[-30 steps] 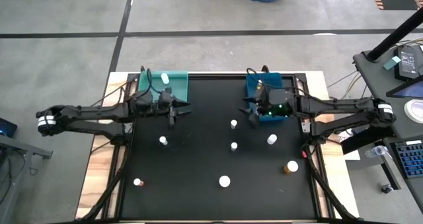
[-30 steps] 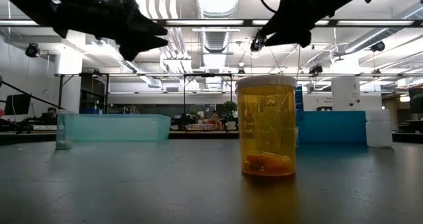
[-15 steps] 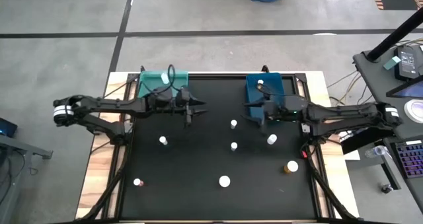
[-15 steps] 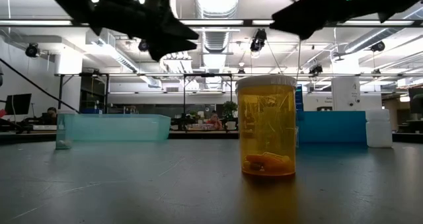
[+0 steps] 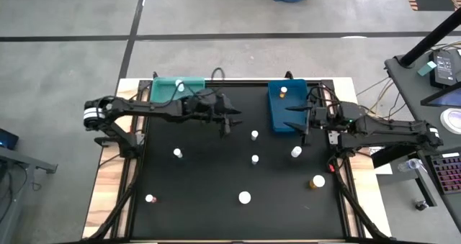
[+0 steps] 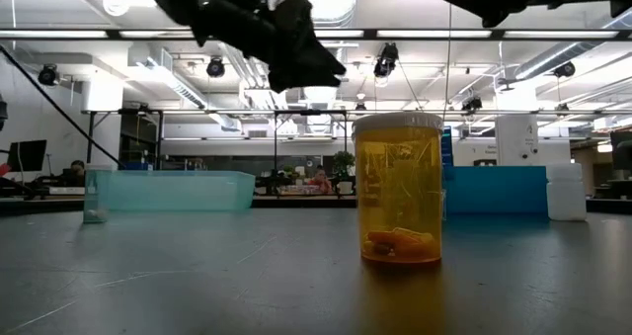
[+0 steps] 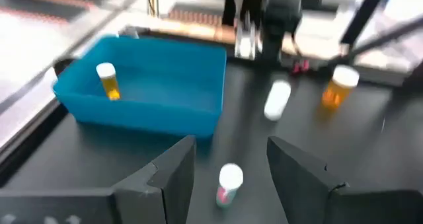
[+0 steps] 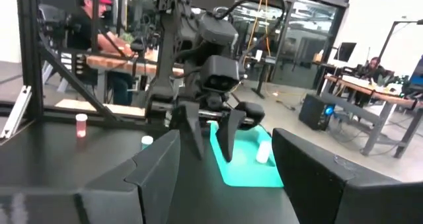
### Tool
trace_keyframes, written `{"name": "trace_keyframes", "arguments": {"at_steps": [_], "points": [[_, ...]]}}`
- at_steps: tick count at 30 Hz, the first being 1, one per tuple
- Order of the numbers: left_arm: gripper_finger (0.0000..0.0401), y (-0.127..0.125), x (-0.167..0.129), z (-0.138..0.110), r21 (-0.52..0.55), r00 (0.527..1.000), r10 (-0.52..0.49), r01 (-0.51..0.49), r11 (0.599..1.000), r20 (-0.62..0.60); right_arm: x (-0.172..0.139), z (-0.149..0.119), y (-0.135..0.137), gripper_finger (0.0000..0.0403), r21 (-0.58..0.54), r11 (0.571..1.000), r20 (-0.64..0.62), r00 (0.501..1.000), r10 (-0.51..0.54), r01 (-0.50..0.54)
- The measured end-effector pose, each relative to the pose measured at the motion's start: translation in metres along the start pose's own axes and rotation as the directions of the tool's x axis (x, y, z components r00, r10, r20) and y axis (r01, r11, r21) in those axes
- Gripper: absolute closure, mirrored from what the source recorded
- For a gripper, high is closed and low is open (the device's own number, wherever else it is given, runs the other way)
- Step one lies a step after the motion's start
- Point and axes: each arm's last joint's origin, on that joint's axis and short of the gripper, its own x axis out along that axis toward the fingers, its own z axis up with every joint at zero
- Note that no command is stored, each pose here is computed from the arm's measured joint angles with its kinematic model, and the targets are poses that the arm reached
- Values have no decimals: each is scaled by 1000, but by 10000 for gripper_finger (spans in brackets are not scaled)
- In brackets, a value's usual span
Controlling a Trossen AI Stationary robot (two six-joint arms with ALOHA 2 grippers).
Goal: Pick and place medicine bottles into bin by pill shape (circle, oval)
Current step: Put the white capsule bottle into the light blue bin
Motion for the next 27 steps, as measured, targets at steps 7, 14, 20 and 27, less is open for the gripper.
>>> {"name": "trace_keyframes", "arguments": {"at_steps": [7,14,20,27], "points": [[230,-6,27,14,77,990,-6,17,997,-144,0,-1,0,172,-50,999,-7,1000,1,-1],[230,-10,68,11,105,979,3,19,994,-203,0,-1,0,172,-57,998,-7,1000,1,-1],[230,-21,95,-9,189,963,49,1,982,-263,0,-1,0,172,-64,998,-7,1000,0,0],[230,-28,105,-20,294,953,129,-45,955,-275,0,-1,0,172,-65,998,-4,1000,-1,1]]}}
